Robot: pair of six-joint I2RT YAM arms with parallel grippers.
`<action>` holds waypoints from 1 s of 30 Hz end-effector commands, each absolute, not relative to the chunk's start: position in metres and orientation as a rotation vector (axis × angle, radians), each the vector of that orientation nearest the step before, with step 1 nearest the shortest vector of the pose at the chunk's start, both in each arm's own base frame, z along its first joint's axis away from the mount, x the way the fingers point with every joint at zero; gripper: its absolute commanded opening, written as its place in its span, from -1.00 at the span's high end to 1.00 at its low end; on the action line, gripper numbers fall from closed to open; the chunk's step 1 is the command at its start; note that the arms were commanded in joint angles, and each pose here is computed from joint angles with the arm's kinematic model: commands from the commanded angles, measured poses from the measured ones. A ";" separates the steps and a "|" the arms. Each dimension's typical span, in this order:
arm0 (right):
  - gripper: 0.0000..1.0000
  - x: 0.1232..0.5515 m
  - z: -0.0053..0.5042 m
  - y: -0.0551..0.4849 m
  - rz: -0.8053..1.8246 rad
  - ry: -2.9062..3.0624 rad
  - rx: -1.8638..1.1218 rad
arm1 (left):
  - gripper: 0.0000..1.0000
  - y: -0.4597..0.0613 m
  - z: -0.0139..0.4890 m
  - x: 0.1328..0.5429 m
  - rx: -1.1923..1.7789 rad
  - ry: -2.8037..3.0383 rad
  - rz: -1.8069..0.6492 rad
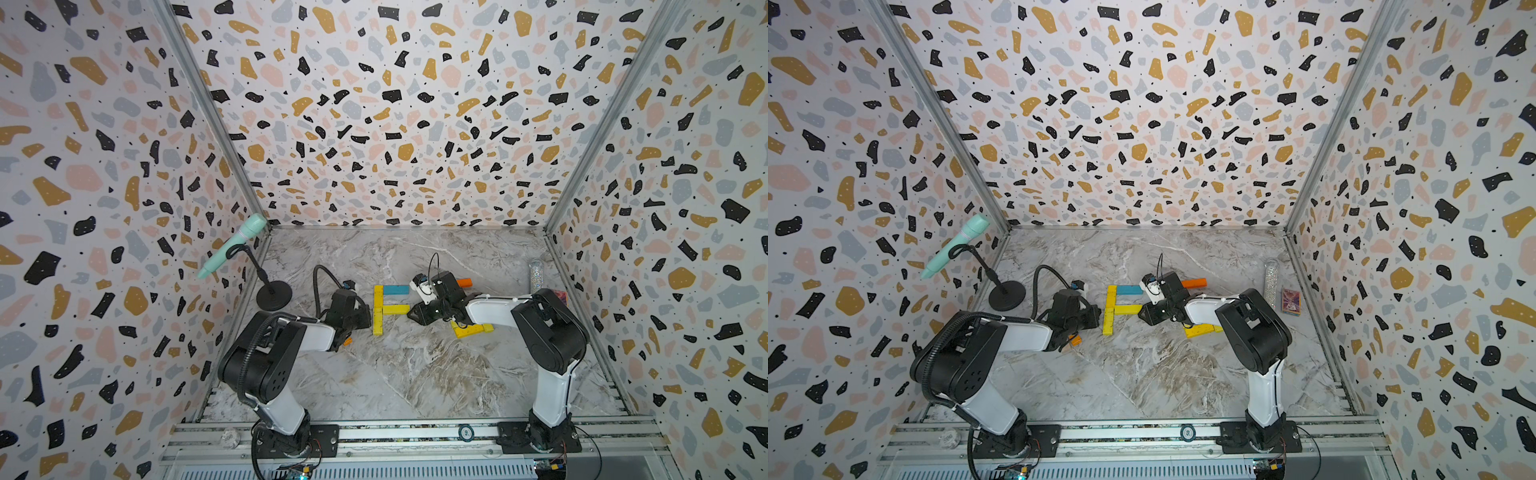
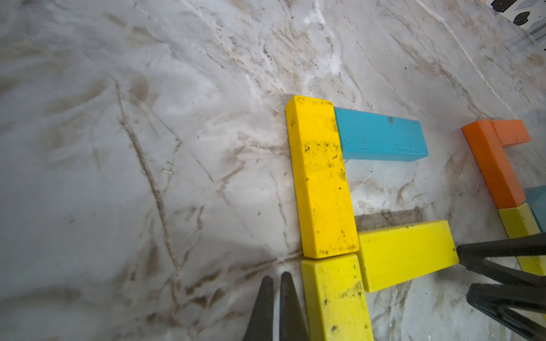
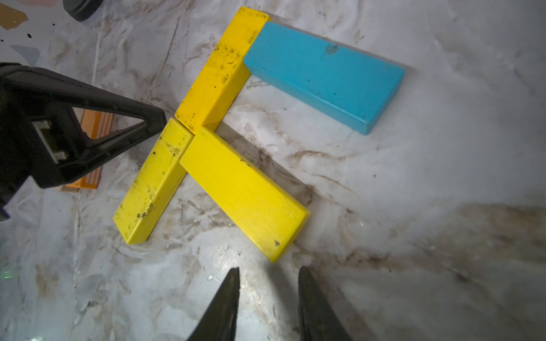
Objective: Assemble the number 6 with building blocks
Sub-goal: Assemble the building block at the center of the board.
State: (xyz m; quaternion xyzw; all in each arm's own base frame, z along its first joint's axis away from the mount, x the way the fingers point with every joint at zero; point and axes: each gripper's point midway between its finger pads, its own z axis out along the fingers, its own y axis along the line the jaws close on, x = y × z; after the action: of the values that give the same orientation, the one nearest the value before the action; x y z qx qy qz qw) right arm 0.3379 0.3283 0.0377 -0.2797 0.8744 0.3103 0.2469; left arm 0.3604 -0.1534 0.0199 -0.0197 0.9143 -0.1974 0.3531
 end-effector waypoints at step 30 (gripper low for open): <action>0.18 0.355 0.047 0.345 0.904 2.358 -0.743 | 1.00 -0.157 0.004 0.352 -0.022 2.418 -0.517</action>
State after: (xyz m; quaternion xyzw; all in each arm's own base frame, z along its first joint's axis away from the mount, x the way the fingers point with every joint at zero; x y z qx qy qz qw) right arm 0.3481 0.3404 0.0396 -0.2708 0.8700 0.3304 0.2463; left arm 0.3613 -0.1561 0.0199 -0.0171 0.9126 -0.2034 0.3543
